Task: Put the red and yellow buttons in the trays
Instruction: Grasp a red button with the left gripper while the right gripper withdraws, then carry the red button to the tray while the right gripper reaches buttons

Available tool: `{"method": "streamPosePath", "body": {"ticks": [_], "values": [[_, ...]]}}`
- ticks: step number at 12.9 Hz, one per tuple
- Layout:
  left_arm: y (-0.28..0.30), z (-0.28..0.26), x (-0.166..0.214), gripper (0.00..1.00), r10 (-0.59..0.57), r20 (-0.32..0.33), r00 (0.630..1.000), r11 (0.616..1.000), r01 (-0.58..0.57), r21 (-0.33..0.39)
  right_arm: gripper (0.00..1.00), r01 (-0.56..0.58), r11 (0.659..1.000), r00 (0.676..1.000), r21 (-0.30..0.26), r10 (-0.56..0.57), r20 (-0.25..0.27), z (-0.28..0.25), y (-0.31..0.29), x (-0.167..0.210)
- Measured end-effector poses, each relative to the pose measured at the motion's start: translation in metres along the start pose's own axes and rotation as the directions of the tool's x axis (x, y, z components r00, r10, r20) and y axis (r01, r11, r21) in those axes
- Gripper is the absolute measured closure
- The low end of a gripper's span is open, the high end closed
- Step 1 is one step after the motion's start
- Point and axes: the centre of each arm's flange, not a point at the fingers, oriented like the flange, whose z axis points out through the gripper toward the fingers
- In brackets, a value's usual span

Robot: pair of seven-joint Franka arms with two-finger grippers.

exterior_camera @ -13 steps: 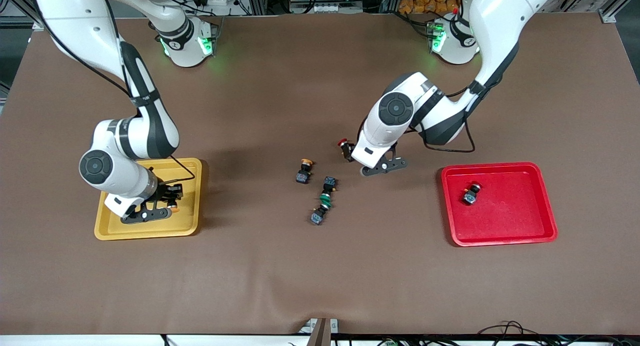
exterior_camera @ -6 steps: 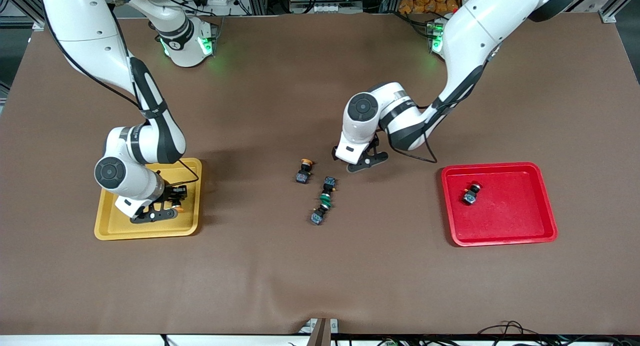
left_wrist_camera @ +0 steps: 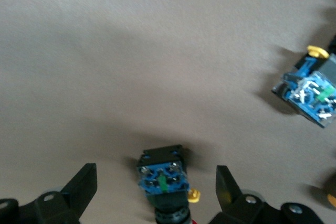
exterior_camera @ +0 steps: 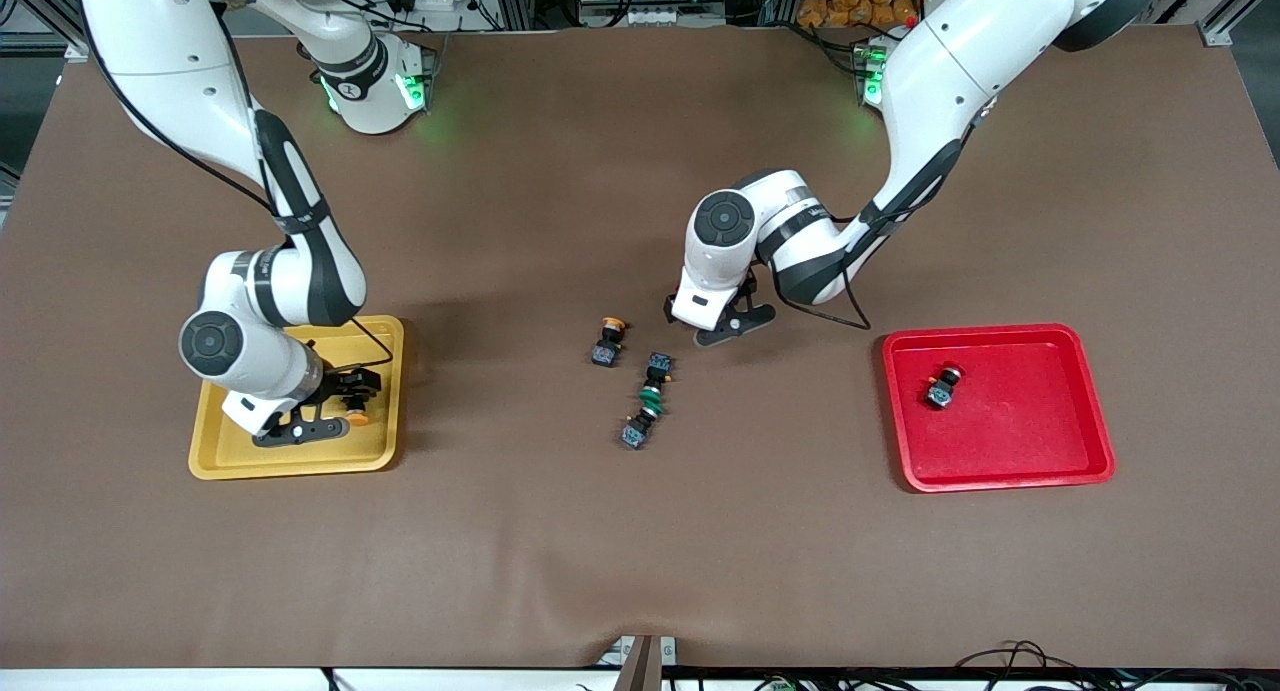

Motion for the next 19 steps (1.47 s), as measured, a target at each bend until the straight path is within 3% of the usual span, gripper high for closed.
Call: {"method": "streamPosePath", "body": {"ticks": [4, 8, 9, 13, 15, 19], "values": [[0.003, 0.009, -0.005, 0.04, -0.001, 0.015, 1.000, 1.000, 0.001, -0.009, 0.00, -0.003, 0.999, 1.000, 0.032, 0.003, -0.001, -0.101, 0.002, -0.013], [0.003, 0.009, -0.003, 0.52, -0.004, 0.014, 1.000, 1.000, 0.004, -0.011, 0.00, -0.004, 0.998, 1.000, 0.062, 0.003, 0.016, -0.192, 0.006, -0.041], [0.003, 0.008, -0.003, 0.59, -0.004, 0.013, 1.000, 1.000, 0.004, -0.012, 0.00, -0.009, 0.998, 1.000, 0.067, 0.008, 0.023, -0.214, 0.010, -0.048], [0.004, -0.001, 0.010, 0.59, 0.016, -0.003, 1.000, 1.000, -0.016, -0.020, 0.00, -0.008, 0.997, 0.999, 0.083, 0.004, 0.044, -0.308, 0.016, -0.070], [0.002, -0.020, 0.022, 0.59, 0.053, -0.016, 0.998, 0.999, -0.052, 0.016, 0.00, -0.012, 0.996, 0.999, 0.083, 0.008, 0.043, -0.348, 0.016, -0.077], [-0.024, -0.096, 0.065, 0.59, 0.150, 0.010, 0.989, 0.988, -0.150, 0.033, 0.00, -0.034, 0.996, 0.999, 0.082, 0.030, 0.044, -0.360, 0.019, -0.078]]}}
